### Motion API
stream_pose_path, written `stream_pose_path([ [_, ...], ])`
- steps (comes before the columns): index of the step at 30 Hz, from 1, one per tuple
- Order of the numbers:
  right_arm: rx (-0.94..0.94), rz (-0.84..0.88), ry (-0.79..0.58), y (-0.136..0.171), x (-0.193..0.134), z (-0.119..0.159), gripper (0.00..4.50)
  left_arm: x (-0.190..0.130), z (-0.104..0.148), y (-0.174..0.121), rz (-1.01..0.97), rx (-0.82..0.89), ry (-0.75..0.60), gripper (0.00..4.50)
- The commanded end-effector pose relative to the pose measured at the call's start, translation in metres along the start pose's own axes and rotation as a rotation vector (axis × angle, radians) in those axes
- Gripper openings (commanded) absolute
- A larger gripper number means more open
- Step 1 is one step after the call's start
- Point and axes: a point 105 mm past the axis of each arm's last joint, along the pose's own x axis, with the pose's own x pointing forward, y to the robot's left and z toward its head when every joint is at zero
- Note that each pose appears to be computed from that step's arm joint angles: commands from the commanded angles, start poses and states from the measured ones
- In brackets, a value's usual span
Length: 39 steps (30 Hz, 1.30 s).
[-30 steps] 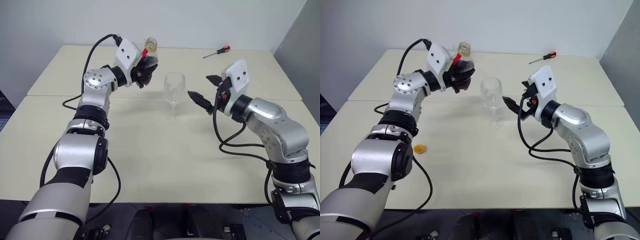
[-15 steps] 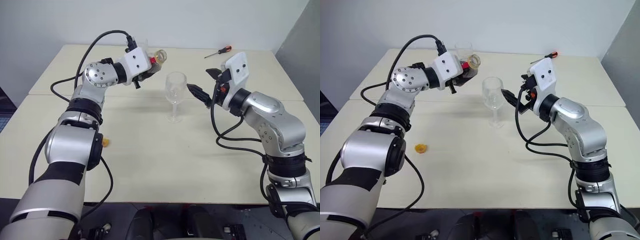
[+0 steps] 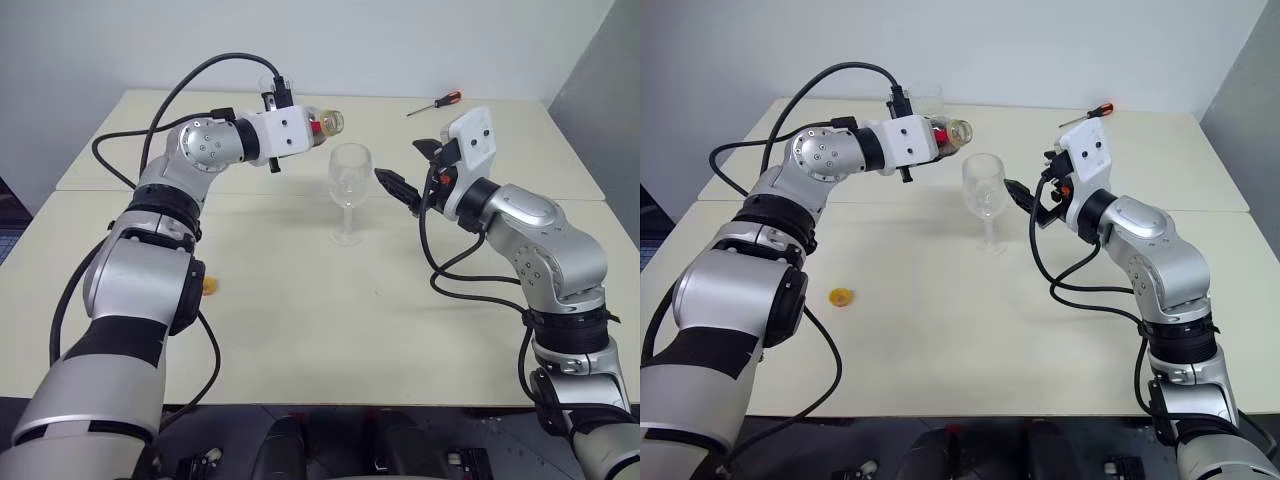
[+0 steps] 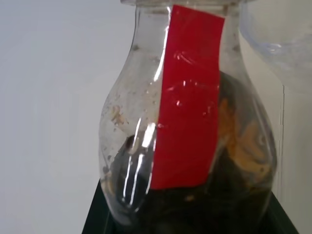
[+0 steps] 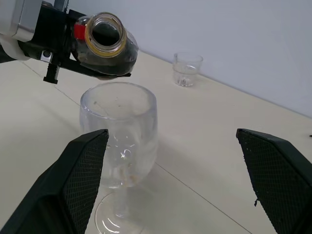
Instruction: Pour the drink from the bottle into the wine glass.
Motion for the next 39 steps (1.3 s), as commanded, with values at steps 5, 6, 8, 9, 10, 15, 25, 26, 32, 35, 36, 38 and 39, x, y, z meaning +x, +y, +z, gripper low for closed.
stream_pose_path([
  [5,0.004,0.047,-0.063,0.008,-0.003,0.016,4.5,-0.004,0.017,0.029,0.069,0.117,-0.027,1.31],
  [6,0.011,0.063,-0.066,0.012,-0.004,0.016,4.5,-0.003,0.017,0.029,0.068,0.126,-0.027,1.31],
  [8,0.019,0.08,-0.07,0.015,-0.004,0.017,4.5,-0.003,0.018,0.029,0.066,0.137,-0.028,1.31],
  [9,0.025,0.092,-0.074,0.018,-0.004,0.018,4.5,-0.003,0.018,0.029,0.065,0.143,-0.027,1.31],
  [10,0.029,0.104,-0.078,0.02,-0.004,0.018,4.5,-0.003,0.018,0.03,0.066,0.146,-0.026,1.31],
  [15,0.061,0.154,-0.105,0.03,-0.005,0.023,4.5,-0.004,0.017,0.033,0.069,0.172,-0.011,1.31],
  [25,0.092,0.212,-0.175,0.041,-0.007,0.036,4.5,-0.005,0.017,0.035,0.064,0.227,0.007,1.31],
  [26,0.092,0.212,-0.175,0.041,-0.007,0.036,4.5,-0.005,0.017,0.035,0.064,0.231,0.007,1.31],
  [32,0.093,0.203,-0.179,0.04,-0.006,0.037,4.5,-0.004,0.02,0.038,0.064,0.281,0.014,1.31],
  [35,0.089,0.195,-0.175,0.039,-0.006,0.036,4.5,-0.003,0.021,0.038,0.054,0.319,0.02,1.31],
  [36,0.089,0.193,-0.175,0.039,-0.006,0.036,4.5,-0.003,0.021,0.038,0.055,0.323,0.022,1.31],
  [38,0.088,0.188,-0.174,0.039,-0.006,0.035,4.5,-0.003,0.021,0.038,0.055,0.335,0.025,1.31],
  [39,0.087,0.186,-0.173,0.039,-0.006,0.035,4.5,-0.003,0.021,0.038,0.056,0.34,0.026,1.31],
])
